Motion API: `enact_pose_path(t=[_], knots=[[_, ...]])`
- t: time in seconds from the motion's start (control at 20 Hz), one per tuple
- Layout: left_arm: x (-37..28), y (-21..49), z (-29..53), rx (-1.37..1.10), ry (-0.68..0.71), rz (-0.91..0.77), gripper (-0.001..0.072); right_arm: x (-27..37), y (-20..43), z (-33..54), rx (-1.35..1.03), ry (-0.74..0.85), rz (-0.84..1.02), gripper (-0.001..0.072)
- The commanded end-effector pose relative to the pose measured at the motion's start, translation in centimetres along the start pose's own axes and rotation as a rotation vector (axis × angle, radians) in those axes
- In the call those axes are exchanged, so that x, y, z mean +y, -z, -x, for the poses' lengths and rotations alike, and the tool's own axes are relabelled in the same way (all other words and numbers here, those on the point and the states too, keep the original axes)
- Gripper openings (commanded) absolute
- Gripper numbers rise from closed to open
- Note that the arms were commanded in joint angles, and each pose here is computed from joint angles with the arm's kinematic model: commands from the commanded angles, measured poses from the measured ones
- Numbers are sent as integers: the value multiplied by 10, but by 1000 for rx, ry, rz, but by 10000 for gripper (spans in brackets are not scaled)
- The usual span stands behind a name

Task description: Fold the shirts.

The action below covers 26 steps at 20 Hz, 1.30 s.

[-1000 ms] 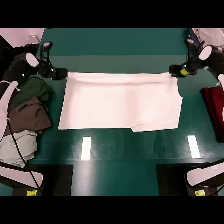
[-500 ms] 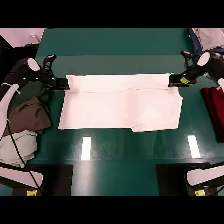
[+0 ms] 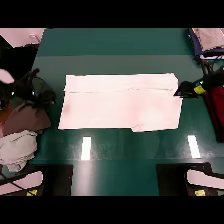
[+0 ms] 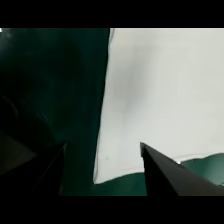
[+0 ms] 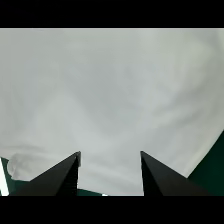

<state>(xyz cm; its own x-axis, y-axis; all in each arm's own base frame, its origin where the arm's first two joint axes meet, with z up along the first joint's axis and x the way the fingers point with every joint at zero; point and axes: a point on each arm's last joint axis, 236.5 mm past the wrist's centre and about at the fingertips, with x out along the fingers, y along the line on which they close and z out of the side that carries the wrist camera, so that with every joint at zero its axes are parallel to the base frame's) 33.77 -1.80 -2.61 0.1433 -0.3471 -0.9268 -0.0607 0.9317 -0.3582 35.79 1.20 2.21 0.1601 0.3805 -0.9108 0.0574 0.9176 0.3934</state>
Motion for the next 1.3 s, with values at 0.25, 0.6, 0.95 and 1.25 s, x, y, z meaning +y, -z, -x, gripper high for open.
enact_pose_path(t=[0.25, 0.6, 0.95, 1.25], knots=[[4, 74, -48, 107, 102, 100, 541, 14, 37, 4, -23, -73, -21, 429], [-8, 69, -57, 59, 167, 133, 292, 18, 39, 18, -59, -57, 3, 429], [-24, 54, -44, 8, 225, 89, 20, -38, 81, 16, 60, 44, -140, 429], [-26, 45, -34, -32, 219, 72, 20, -61, 160, -48, 187, -16, -355, 429]])
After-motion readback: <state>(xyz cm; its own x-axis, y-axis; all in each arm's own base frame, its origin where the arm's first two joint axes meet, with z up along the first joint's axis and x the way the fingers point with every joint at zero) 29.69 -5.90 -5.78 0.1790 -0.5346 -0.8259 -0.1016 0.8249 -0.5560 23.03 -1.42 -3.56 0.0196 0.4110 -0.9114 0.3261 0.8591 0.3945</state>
